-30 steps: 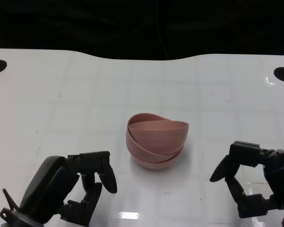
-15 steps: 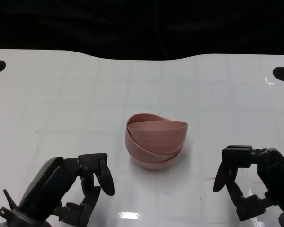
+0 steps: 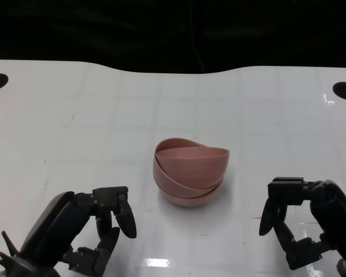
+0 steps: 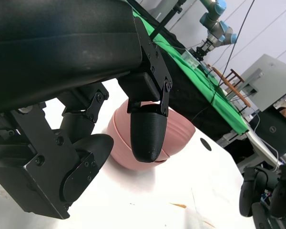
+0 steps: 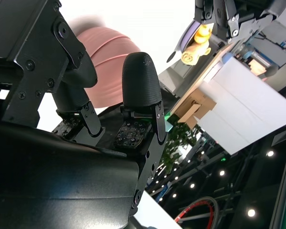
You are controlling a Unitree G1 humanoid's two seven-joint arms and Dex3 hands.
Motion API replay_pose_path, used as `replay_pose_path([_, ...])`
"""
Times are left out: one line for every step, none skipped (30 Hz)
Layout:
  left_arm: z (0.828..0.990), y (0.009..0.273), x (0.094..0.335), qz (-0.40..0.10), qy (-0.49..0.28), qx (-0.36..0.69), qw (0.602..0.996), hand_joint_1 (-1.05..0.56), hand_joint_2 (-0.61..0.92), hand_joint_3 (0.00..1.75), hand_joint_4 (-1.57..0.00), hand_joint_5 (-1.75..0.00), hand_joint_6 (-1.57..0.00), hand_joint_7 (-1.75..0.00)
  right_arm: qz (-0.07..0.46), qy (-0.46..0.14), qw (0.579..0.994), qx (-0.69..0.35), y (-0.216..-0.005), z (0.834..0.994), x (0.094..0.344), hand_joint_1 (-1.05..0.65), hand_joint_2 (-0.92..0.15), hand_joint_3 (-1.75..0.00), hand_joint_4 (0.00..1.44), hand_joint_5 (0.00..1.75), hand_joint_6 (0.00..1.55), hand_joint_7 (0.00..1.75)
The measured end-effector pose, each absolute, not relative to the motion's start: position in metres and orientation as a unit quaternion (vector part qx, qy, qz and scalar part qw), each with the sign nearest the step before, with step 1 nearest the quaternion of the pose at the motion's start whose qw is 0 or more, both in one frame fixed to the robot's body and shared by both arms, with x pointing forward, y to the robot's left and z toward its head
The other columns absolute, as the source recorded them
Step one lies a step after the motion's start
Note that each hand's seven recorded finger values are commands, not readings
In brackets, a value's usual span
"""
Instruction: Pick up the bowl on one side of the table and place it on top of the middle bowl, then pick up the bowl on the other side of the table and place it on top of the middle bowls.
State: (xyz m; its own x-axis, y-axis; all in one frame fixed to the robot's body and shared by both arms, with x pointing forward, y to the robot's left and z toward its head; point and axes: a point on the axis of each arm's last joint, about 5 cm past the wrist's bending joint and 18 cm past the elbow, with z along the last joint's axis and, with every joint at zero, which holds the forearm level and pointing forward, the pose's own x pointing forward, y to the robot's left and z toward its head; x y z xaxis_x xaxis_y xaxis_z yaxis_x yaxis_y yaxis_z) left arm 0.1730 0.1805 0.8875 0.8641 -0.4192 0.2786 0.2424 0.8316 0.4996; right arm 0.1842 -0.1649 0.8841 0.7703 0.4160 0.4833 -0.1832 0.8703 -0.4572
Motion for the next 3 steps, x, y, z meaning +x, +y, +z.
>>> replay_pose_path([0.8875, 0.1809, 0.1730, -0.176, -0.192, 0.231, 0.938, 0.08, 0.21, 1.62, -0.92, -1.67, -0.85, -1.47, 0.163, -0.298, 0.920, -0.196, -0.1646, 0.8844, 0.1848, 0.24, -0.04, -1.75, 1.04, 1.72, 0.98, 1.41])
replay_pose_path([0.8877, 0.1813, 0.1730, -0.175, -0.192, 0.232, 0.937, 0.09, 0.21, 1.62, -0.92, -1.67, -0.86, -1.47, 0.163, -0.298, 0.920, -0.195, -0.1643, 0.8848, 0.1853, 0.25, -0.04, -1.75, 1.04, 1.71, 0.98, 1.41])
replay_pose_path([0.8879, 0.1820, 0.1731, -0.174, -0.192, 0.233, 0.937, 0.09, 0.21, 1.62, -0.92, -1.68, -0.86, -1.47, 0.163, -0.298, 0.920, -0.196, -0.1640, 0.8852, 0.1860, 0.25, -0.04, -1.75, 1.04, 1.71, 0.98, 1.41])
